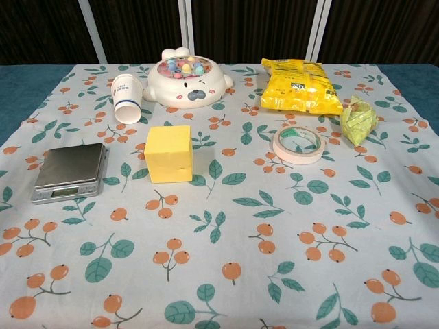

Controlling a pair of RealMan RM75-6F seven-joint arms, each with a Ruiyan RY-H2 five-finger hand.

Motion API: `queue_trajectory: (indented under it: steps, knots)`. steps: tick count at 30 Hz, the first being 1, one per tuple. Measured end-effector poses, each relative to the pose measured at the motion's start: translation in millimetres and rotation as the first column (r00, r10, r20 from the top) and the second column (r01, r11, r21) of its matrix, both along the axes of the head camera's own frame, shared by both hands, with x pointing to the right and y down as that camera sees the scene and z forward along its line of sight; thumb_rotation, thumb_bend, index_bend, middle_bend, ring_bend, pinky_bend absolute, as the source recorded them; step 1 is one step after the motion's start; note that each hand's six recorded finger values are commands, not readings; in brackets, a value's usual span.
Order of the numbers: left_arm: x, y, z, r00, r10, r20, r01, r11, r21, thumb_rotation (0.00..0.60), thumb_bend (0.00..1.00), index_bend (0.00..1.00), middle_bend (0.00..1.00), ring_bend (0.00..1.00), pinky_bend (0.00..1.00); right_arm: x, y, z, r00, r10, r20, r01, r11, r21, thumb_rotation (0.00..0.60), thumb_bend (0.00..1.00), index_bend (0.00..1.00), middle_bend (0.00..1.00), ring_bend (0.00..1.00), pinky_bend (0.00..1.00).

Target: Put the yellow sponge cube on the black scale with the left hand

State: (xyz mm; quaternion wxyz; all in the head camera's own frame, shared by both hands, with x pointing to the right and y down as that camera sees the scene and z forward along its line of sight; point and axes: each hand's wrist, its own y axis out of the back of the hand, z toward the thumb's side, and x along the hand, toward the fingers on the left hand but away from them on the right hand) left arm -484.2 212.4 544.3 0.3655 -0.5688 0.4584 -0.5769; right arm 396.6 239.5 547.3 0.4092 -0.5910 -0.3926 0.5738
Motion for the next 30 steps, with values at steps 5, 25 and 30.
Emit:
queue_trajectory:
  steps: [5,25,30]
  knots:
    - [-0.1,-0.1,-0.6,1.000,-0.001,0.000,0.001,1.000,0.001,0.600,0.13,0.03,0.02,0.00,0.11,-0.7,0.3,0.4,1.000,-0.003,0.001,0.003,1.000,-0.002,0.600,0.58,0.00,0.00,0.00,0.00]
    - [1.7,1.3,-0.5,1.000,0.006,-0.005,-0.006,1.000,-0.003,0.600,0.16,0.03,0.10,0.04,0.10,-1.4,0.6,1.3,1.000,-0.001,0.005,0.002,1.000,-0.006,0.600,0.58,0.00,0.00,0.00,0.00]
    - [1.9,3.3,-1.1,1.000,0.023,0.010,-0.023,1.000,-0.017,0.600,0.26,0.05,0.27,0.17,0.14,-0.4,0.3,0.4,1.000,0.005,0.009,-0.004,1.000,-0.004,0.600,0.58,0.00,0.00,0.00,0.00]
